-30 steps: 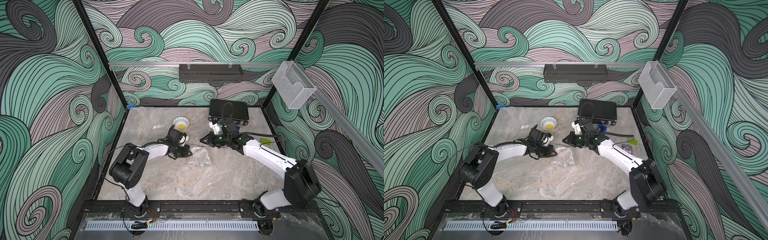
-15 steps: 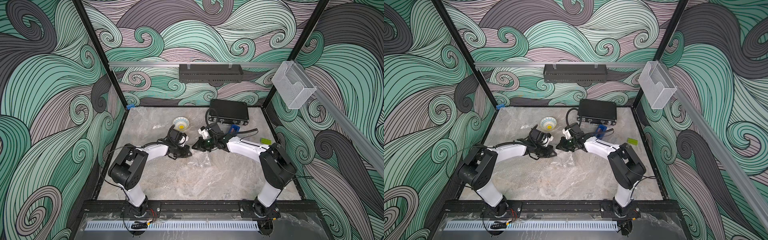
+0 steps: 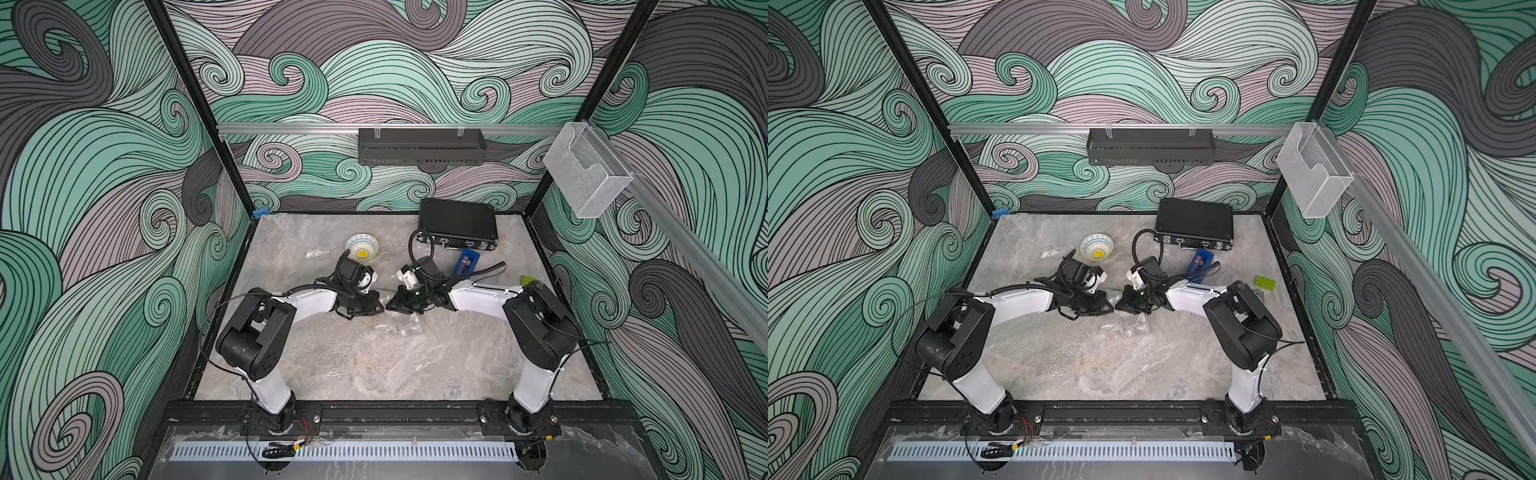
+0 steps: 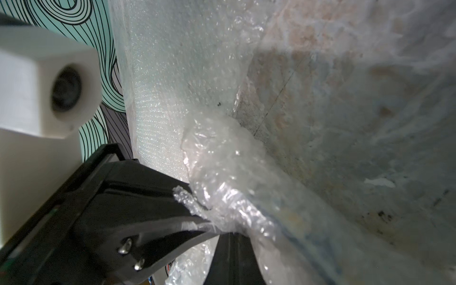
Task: Wrap bowls in bubble wrap
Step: Stick the tape on the bubble wrap.
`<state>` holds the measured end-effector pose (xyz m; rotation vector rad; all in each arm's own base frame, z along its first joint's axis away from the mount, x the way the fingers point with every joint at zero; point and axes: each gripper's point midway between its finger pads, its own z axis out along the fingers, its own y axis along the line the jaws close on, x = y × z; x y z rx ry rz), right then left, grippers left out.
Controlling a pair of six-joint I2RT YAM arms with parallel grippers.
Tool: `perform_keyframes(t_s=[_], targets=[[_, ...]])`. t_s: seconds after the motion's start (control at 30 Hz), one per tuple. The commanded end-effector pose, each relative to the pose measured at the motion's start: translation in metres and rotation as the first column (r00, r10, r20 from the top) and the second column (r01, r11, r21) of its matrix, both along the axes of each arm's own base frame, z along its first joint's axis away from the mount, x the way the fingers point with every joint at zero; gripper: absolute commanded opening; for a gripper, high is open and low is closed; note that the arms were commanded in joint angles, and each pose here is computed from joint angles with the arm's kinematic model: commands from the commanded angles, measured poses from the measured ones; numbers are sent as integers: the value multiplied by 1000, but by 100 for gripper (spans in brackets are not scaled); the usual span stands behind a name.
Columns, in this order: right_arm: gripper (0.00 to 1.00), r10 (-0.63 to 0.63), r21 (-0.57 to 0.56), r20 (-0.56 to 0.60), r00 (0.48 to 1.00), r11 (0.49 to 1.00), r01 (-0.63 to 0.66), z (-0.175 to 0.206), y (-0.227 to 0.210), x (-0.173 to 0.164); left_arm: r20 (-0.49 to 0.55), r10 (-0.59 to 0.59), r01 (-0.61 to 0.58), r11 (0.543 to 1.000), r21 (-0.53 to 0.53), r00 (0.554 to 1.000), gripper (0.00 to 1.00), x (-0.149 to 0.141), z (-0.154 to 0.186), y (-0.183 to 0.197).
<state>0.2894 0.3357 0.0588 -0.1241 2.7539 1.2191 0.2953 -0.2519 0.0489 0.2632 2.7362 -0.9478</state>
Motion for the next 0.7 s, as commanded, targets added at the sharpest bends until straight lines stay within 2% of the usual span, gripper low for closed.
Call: perform_keyframes(t_s=[0.0, 0.17, 0.23, 0.33, 0.4, 0.43, 0.53, 0.6, 0.67], targets=[[0, 22, -14, -25, 999, 1000, -23, -14, -3, -8, 32, -9, 9, 1000, -6, 999, 0, 1, 13, -1], [0, 25, -15, -29, 999, 1000, -25, -18, -3, -9, 43, 4, -4, 1000, 4, 999, 1, 2, 14, 2], [0, 25, -13, -31, 999, 1000, -26, -18, -3, -9, 52, 23, -24, 1000, 19, 998, 6, 2, 16, 7], [0, 28, -14, -29, 999, 999, -29, -19, -2, -9, 73, 102, -110, 988, 110, 992, 27, 5, 18, 27], [0, 31, -9, -31, 999, 999, -32, -18, -2, -9, 87, 197, -212, 950, 229, 977, 39, 7, 21, 53], [0, 33, -7, -31, 999, 999, -33, -18, -2, -9, 101, 216, -235, 941, 245, 971, 44, 6, 27, 59], [0, 33, -9, -25, 999, 999, -33, -17, -2, -9, 159, 228, -261, 936, 237, 961, 55, 4, 49, 67], [0, 32, -9, -27, 999, 999, -33, -18, -2, -9, 222, 194, -234, 957, 173, 956, 59, 4, 72, 62], [0, 32, -5, -28, 999, 999, -32, -17, -1, -9, 272, 122, -145, 987, 65, 955, 66, 2, 84, 42]])
